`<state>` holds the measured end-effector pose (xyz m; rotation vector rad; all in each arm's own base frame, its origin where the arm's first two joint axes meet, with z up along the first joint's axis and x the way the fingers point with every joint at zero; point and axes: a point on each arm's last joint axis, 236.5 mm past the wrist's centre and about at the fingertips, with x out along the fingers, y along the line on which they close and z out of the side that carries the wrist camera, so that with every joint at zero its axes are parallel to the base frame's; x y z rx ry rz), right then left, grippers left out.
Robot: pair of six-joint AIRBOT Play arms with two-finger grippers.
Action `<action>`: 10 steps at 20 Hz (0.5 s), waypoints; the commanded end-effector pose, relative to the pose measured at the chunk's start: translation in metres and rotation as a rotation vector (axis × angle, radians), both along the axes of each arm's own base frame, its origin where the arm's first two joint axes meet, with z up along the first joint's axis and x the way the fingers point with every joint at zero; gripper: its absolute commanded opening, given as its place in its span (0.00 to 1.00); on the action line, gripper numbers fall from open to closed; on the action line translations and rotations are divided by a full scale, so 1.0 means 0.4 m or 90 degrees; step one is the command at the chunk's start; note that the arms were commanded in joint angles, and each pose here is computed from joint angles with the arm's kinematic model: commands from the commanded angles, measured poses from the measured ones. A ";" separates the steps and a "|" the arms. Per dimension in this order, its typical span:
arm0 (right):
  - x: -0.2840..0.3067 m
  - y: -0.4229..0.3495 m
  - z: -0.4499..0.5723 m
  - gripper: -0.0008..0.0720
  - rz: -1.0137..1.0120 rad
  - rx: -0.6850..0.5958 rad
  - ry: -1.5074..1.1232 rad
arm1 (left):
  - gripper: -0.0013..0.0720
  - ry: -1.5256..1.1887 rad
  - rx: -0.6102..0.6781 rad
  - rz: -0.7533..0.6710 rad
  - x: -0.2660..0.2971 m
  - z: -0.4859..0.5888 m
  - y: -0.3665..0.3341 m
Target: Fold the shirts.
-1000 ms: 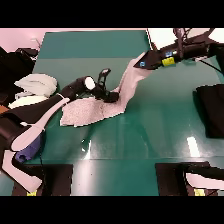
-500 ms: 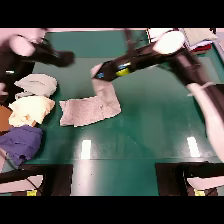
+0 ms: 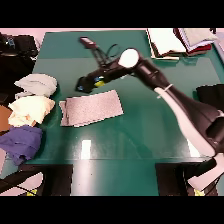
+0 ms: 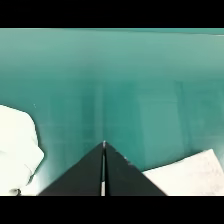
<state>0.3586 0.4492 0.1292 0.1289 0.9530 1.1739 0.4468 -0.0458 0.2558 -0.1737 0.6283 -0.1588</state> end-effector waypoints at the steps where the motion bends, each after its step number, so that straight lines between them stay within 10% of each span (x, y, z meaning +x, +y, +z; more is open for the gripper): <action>1: 0.075 -0.247 -0.130 0.54 -0.113 -0.099 0.071 | 0.05 0.002 -0.007 -0.003 -0.009 0.005 -0.002; 4: 0.082 -0.455 -0.285 0.84 -0.201 -0.153 0.192 | 0.04 0.003 -0.031 -0.027 -0.007 0.004 -0.032; 10: 0.071 -0.500 -0.466 0.83 -0.261 -0.111 0.373 | 0.04 0.013 -0.038 -0.101 -0.001 -0.021 -0.130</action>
